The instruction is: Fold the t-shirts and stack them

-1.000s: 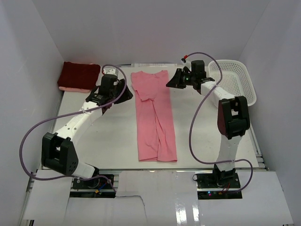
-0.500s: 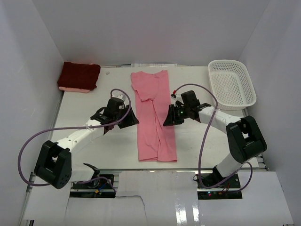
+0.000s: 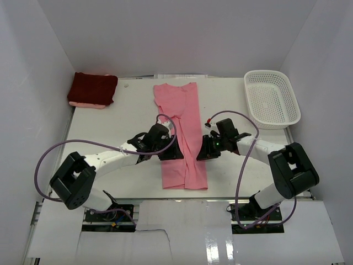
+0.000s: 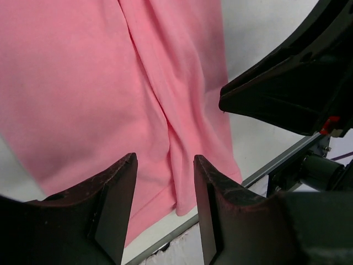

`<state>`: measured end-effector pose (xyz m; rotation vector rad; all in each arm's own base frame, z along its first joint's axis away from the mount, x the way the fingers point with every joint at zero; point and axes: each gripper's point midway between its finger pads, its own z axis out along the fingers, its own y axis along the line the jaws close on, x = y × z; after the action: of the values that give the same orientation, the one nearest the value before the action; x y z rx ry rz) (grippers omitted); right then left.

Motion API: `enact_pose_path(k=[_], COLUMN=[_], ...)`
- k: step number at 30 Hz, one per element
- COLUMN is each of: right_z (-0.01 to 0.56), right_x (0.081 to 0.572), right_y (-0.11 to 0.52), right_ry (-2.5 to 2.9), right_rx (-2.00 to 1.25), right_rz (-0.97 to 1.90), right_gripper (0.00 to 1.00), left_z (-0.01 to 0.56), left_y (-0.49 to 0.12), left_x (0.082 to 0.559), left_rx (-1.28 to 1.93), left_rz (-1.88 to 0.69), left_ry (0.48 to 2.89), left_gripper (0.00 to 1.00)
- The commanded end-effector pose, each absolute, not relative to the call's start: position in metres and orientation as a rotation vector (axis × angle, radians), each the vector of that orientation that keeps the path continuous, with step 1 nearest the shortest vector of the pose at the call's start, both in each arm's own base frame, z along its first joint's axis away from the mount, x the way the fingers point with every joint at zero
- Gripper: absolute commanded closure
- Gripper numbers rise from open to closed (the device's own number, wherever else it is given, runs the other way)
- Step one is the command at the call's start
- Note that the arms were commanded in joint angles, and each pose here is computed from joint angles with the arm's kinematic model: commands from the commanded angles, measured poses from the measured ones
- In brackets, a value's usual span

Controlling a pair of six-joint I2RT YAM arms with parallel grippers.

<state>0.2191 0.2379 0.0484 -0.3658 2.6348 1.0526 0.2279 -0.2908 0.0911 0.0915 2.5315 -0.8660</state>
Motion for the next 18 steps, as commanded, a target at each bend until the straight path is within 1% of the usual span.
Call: enact_pose_path(k=[1,4,6,18], right_z=[0.046,0.037,0.031,0.005], right_x=[0.233,0.233,0.232,0.23], right_y=[0.244,0.243,0.242,0.224], right_ry=[2.583,2.608,2.624,2.699], right_rx=[-0.384,-0.375,-0.371,-0.304], right_rz=[1.053,1.046,1.045,0.932], right_gripper=[0.76,0.81,0.92,0.92], left_z=[0.083,0.069,0.063,0.041], left_y=[-0.297,-0.296,-0.293,-0.27], left_x=[0.23,0.223,0.218,0.192], left_rx=[0.063,0.051,0.044,0.019], left_rz=[-0.871,-0.875,-0.868,-0.808], left_ry=[2.539,2.572,2.593,2.695], left_gripper=[0.44,0.45,0.45,0.46])
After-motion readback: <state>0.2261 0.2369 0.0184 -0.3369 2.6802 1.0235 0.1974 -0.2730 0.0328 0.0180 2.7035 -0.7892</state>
